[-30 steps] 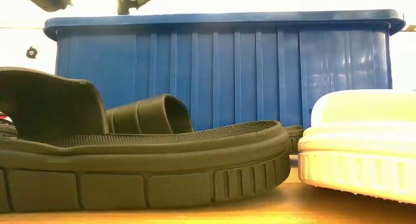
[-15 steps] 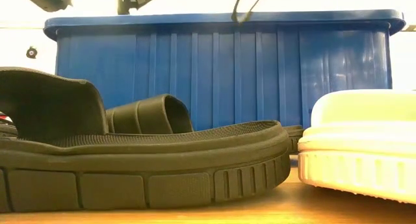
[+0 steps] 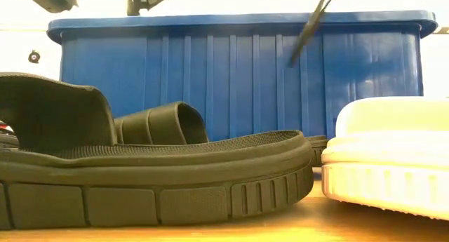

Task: Pick and place slides into bin
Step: Put the black slide into the blue container

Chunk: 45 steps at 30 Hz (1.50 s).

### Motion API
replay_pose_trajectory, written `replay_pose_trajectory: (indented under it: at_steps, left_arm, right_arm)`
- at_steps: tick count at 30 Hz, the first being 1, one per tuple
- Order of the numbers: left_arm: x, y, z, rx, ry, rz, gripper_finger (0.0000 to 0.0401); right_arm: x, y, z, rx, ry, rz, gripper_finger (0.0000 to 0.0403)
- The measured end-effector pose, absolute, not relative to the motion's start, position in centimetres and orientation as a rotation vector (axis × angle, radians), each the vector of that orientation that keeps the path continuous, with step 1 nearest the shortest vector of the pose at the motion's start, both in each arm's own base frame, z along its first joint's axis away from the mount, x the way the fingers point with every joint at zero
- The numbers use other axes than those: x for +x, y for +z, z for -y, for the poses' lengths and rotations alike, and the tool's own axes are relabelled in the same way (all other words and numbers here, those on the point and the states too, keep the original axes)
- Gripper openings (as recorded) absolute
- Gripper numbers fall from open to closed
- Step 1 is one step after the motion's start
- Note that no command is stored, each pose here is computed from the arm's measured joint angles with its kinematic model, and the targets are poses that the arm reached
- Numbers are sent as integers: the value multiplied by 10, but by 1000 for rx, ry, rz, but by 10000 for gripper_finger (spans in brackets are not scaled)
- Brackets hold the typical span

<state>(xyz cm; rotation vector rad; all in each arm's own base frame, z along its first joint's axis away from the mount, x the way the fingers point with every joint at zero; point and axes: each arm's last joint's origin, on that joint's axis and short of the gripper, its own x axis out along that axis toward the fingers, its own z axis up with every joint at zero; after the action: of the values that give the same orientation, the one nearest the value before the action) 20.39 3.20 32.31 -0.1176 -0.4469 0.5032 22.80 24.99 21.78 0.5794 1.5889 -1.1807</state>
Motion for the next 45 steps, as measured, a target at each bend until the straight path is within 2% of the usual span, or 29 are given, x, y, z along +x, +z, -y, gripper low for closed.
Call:
replay_pose_trajectory:
  at_steps: [8,16,22,29,40,45]
  left_arm:
    - [204,322,-32,-116,503,438,223]
    - [205,322,-32,-116,503,437,223]
    - [204,323,-32,-117,503,440,223]
    - [205,323,-32,-117,503,440,223]
    - [205,325,-32,-118,503,445,223]
    - [205,325,-32,-119,503,448,223]
  right_arm:
    - [190,211,-263,664,-1415,-1537,226]
    - [195,204,-254,682,-1497,-1399,226]
    - [195,192,-241,642,-1560,-1384,226]
    - [193,173,-232,576,-1592,-1329,226]
    - [187,148,-225,555,-1518,-1373,226]
    - [187,148,-224,543,-1516,-1375,201]
